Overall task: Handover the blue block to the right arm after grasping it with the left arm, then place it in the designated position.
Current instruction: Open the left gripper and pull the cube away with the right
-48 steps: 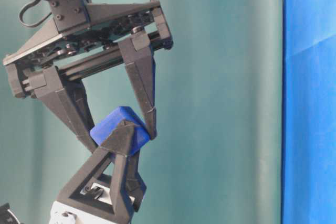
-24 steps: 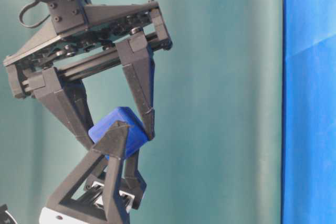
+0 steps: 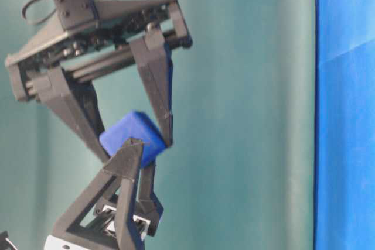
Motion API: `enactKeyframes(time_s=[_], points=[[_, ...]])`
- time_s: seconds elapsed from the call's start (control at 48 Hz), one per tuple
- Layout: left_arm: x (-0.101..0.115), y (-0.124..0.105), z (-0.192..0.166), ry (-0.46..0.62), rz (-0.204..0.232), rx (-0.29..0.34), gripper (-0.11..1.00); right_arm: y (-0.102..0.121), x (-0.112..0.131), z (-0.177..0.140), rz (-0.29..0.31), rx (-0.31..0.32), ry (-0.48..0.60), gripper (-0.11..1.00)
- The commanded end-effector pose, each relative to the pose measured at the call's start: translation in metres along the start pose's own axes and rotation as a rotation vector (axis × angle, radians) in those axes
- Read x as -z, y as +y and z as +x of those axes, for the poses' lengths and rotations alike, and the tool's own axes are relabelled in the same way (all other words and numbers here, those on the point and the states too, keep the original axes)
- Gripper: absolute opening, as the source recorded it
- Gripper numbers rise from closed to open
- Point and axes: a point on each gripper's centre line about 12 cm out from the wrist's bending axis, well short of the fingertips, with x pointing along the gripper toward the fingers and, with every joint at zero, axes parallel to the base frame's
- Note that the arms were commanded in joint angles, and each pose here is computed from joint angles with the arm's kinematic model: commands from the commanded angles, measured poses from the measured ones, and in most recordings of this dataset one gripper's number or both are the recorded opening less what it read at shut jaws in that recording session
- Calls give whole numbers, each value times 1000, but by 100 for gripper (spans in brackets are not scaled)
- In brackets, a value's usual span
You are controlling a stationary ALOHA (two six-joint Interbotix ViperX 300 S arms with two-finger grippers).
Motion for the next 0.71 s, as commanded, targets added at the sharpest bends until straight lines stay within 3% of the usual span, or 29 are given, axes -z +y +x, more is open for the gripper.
enactKeyframes(time_s=[0.0, 0.417, 0.688], points=[[-10, 0, -6, -35, 3, 0, 93, -14, -4, -17, 3, 47, -13, 42], [-6, 1, -28, -48, 2, -3, 93, -1, -7, -78, -4, 63, 0, 42], [-5, 1, -33, -52, 2, -3, 93, 1, -9, -83, -5, 56, 8, 42]])
